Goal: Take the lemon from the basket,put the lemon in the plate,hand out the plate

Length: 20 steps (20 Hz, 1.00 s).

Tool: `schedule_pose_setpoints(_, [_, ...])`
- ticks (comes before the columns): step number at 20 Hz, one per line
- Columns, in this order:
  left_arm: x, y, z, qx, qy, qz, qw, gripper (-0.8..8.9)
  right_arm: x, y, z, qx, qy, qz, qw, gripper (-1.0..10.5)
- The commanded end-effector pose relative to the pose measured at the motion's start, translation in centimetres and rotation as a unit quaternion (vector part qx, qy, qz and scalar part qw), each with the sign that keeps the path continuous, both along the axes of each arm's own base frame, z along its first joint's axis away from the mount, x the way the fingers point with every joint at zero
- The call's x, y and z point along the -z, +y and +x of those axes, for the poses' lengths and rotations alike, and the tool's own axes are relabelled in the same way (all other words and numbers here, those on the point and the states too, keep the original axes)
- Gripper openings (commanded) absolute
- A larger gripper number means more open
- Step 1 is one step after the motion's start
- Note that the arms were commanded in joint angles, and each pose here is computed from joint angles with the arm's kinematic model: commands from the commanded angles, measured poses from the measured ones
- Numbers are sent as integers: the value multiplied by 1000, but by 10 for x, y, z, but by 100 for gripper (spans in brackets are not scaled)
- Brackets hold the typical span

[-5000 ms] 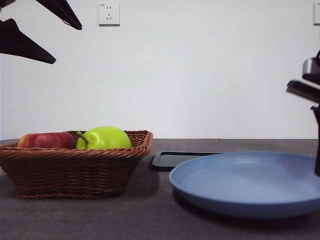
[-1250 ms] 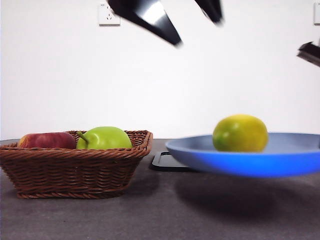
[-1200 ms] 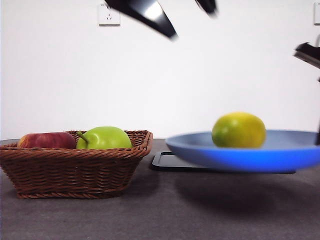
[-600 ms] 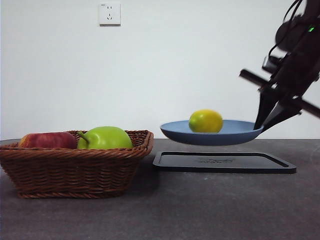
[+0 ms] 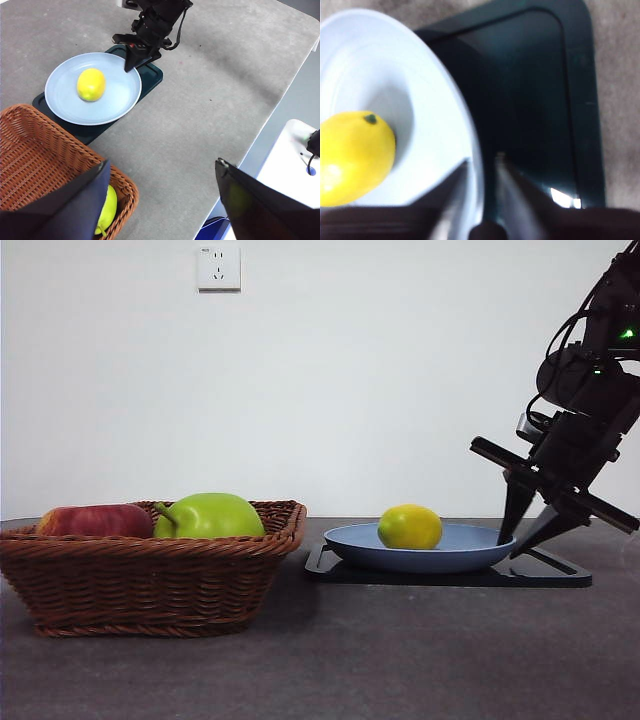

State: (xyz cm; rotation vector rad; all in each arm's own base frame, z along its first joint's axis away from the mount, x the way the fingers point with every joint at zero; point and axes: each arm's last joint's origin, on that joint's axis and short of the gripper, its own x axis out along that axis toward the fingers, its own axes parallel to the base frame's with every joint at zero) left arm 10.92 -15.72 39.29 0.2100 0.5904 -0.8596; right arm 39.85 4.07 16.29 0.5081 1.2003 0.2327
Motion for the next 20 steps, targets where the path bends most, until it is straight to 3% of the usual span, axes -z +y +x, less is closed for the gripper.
schedule_pose_setpoints(1, [-4, -3, 1, -5, -7, -5, 1000, 363, 1, 0, 6, -6, -10, -2, 1000, 273])
schedule_pose_setpoints(5, [-5, -4, 4, -30, -30, -3, 999, 361, -21, -2, -2, -25, -28, -11, 999, 272])
schedule_pose_setpoints(10, [-4, -12, 20, -44, -64, 6, 997, 354, -91, -4, -40, -65, -78, -32, 994, 232])
schedule_pose_setpoints(13, [5, -15, 38, -62, -67, 34, 995, 211, -128, 2, -71, -93, -105, -51, 989, 85])
schedule_pose_setpoints(16, [15, -16, 59, -74, -71, 74, 992, -2, -159, 16, -106, -139, -135, -94, 977, 1])
schedule_pose_setpoints(20, [20, 3, 83, -125, -65, 88, 986, 6, -189, 44, -154, -164, -218, -157, 949, 2])
